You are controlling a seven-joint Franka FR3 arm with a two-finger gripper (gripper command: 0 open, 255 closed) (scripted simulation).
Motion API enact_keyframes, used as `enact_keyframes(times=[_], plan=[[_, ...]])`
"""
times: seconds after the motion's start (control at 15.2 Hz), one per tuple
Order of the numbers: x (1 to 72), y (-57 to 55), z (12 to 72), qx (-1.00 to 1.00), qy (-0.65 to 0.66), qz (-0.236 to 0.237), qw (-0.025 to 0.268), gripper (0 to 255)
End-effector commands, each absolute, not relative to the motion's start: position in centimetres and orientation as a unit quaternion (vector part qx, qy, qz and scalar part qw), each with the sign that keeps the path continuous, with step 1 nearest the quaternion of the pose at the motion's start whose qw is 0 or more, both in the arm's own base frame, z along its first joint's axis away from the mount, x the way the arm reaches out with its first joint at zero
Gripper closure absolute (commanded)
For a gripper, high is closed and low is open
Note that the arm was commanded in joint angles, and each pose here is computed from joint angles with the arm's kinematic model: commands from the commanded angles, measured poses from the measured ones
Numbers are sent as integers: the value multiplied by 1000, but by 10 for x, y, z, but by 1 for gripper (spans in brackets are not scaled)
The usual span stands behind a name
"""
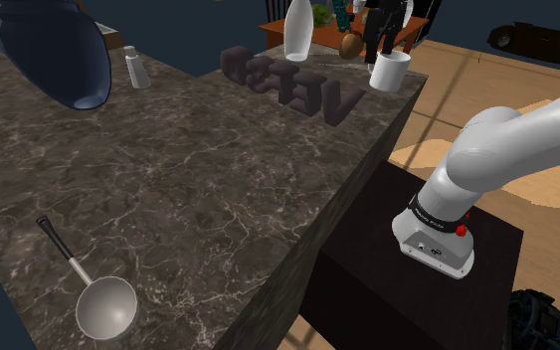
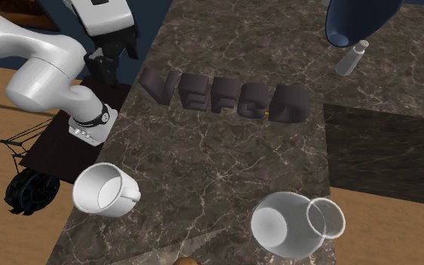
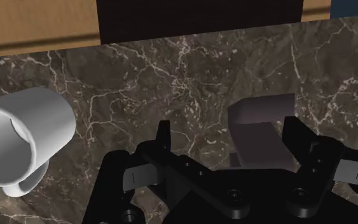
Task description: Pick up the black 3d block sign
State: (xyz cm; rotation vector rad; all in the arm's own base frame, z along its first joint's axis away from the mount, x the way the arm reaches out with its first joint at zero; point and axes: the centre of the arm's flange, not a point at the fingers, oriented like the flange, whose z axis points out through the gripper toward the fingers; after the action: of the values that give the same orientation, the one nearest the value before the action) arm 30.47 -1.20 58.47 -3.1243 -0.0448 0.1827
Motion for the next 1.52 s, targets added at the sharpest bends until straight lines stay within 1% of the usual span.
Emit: enact_keyframes(times=[0.0, 1.19, 1.45], plan=[[305, -12, 585, -998, -14, 58, 6, 0], [502, 65, 530, -999, 49, -6, 11, 0], [510, 67, 513, -999, 51, -9, 11, 0]])
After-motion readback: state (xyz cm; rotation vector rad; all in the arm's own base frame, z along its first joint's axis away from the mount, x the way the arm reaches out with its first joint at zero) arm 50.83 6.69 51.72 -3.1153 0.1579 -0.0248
